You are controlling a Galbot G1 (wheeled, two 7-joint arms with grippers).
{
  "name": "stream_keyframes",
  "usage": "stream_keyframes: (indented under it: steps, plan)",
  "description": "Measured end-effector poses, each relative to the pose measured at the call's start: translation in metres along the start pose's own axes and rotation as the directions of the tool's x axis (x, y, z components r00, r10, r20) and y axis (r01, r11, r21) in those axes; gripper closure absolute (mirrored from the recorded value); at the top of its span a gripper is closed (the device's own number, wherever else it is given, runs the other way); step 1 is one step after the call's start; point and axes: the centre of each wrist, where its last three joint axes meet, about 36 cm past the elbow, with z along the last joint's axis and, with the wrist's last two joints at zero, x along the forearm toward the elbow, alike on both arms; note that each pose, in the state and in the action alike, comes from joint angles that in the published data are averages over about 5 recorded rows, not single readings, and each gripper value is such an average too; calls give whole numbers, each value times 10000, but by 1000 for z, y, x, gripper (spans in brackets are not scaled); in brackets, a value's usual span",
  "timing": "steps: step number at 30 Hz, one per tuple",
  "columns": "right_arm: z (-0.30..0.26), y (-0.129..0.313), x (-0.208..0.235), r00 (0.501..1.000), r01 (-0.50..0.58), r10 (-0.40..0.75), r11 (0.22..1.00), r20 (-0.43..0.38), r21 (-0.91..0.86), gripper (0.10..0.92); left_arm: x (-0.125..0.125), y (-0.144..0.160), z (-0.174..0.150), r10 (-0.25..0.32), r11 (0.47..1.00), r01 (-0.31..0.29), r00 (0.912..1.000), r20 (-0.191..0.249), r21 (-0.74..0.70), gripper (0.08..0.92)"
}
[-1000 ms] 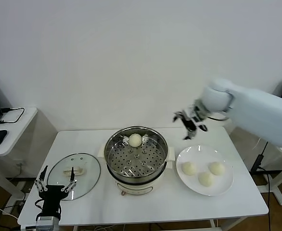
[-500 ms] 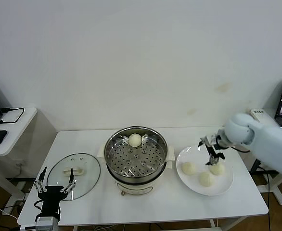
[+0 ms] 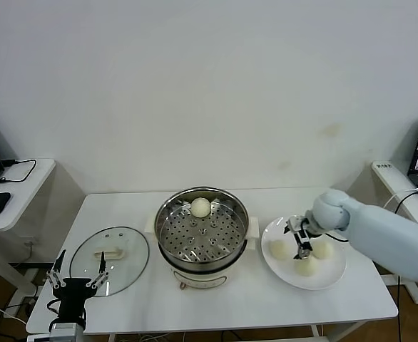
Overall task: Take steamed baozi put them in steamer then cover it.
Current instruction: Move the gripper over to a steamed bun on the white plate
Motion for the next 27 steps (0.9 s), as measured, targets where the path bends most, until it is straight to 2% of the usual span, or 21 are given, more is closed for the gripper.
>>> stream_keyframes:
  steps: [7, 20, 27]
  plan:
    - [-4, -1, -13, 10000, 7, -7, 10000, -32, -87, 209, -3, -1, 2, 1, 10000, -1, 10000, 14, -4, 177]
    - [-5, -5, -18, 10000, 25, -26, 9999, -56, -132, 364, -5, -2, 0, 25, 10000, -25, 10000, 83, 21, 177]
    - [-4, -13, 0, 10000, 37, -37, 9998, 25, -202, 386, -5, -1, -3, 11, 10000, -12, 9999, 171, 51, 177]
